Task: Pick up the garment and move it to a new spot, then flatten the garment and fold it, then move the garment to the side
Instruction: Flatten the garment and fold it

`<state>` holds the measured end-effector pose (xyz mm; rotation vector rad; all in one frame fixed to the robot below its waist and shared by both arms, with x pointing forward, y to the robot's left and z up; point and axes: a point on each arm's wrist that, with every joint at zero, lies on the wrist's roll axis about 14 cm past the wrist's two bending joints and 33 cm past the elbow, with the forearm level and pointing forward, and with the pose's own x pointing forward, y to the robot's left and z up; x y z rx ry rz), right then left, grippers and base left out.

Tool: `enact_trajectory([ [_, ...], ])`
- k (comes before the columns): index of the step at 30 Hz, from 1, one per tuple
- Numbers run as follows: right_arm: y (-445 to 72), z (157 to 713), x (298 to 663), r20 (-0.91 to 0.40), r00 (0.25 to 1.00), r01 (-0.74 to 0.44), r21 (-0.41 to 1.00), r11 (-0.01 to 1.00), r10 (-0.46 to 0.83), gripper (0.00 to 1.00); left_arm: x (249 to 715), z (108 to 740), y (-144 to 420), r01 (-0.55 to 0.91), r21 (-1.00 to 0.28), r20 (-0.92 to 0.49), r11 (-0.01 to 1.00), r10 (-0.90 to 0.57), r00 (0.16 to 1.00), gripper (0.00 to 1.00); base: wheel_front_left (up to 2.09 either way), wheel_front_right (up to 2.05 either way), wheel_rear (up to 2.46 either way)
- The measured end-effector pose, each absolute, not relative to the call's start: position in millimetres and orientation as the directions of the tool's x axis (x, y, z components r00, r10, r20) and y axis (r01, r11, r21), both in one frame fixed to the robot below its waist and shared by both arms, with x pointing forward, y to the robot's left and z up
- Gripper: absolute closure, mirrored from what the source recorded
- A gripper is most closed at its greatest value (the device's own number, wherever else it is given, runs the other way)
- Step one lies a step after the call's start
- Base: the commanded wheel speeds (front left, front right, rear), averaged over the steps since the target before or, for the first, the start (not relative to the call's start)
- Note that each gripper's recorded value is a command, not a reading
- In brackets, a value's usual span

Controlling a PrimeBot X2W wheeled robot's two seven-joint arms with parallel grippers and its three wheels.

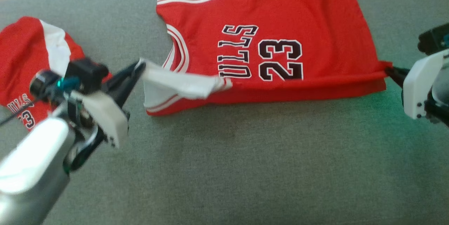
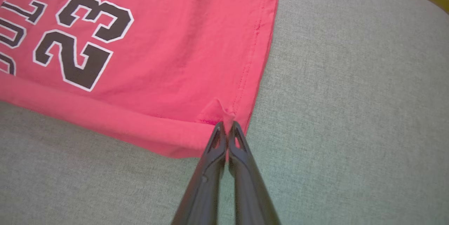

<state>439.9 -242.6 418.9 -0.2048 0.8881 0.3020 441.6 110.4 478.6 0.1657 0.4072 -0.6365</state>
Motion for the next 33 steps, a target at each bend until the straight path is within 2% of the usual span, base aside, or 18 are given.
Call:
enact_trajectory([
  [6, -242.8, 406.0, 460.3, -0.794, 0.589, -0.324, -0.058, 0.944, 0.154, 1.0, 487.7, 477.5, 107.5, 0.628, 0.131, -0.447, 0.767, -0.519, 0.729, 1.0, 0.0, 0.0, 0.0],
  [11, -242.7, 396.0, 473.6, -0.796, 0.587, -0.325, -0.068, 0.943, 0.145, 1.0, 513.2, 464.8, 97.6, 0.654, 0.162, -0.487, 0.739, -0.517, 0.704, 1.0, 0.0, 0.0, 0.0],
  [13, -241.9, 395.4, 483.8, -0.78, 0.609, -0.316, -0.068, 0.946, 0.147, 1.0, 521.0, 457.8, 91.5, 0.667, 0.164, -0.498, 0.726, -0.523, 0.692, 1.0, 0.0, 0.0, 0.0],
  [14, -241.4, 397.1, 490.6, -0.763, 0.63, -0.315, -0.077, 0.946, 0.148, 0.47, 525.8, 455.1, 89.7, 0.669, 0.165, -0.499, 0.725, -0.523, 0.691, 0.6, 0.0, 0.0, 0.0],
  [15, -241.0, 399.2, 497.7, -0.745, 0.65, -0.309, -0.081, 0.948, 0.148, 0.0, 531.3, 452.6, 89.7, 0.665, 0.167, -0.5, 0.727, -0.519, 0.693, 0.0, 0.0, 0.0, 0.0],
  [18, -239.9, 408.0, 516.9, -0.682, 0.715, -0.286, -0.083, 0.955, 0.155, 0.0, 550.1, 452.9, 91.2, 0.64, 0.176, -0.47, 0.748, -0.507, 0.722, 0.0, 0.0, 0.0, 0.0],
  [24, -235.2, 454.4, 548.6, -0.436, 0.881, -0.238, -0.07, 0.969, 0.185, 0.0, 577.1, 494.1, 94.9, 0.524, 0.194, -0.266, 0.829, -0.47, 0.841, 0.0, 0.0, 0.0, 0.0],
  [27, -235.8, 484.0, 555.4, -0.295, 0.937, -0.224, -0.091, 0.97, 0.188, 0.0, 583.2, 530.7, 100.6, 0.43, 0.118, -0.094, 0.895, -0.421, 0.902, 0.0, 0.0, 0.0, 0.0],
  [30, -234.4, 518.3, 557.1, -0.143, 0.971, -0.204, -0.085, 0.975, 0.19, 0.0, 576.0, 561.1, 105.3, 0.366, 0.029, 0.061, 0.93, -0.367, 0.928, 0.0, 0.0, 0.0, 0.0],
  [33, -237.3, 540.2, 547.2, -0.031, 0.983, -0.183, -0.092, 0.979, 0.18, 0.0, 557.0, 568.5, 109.9, 0.324, -0.055, 0.121, 0.945, -0.316, 0.941, 0.0, 0.0, 0.0, 0.0],
])
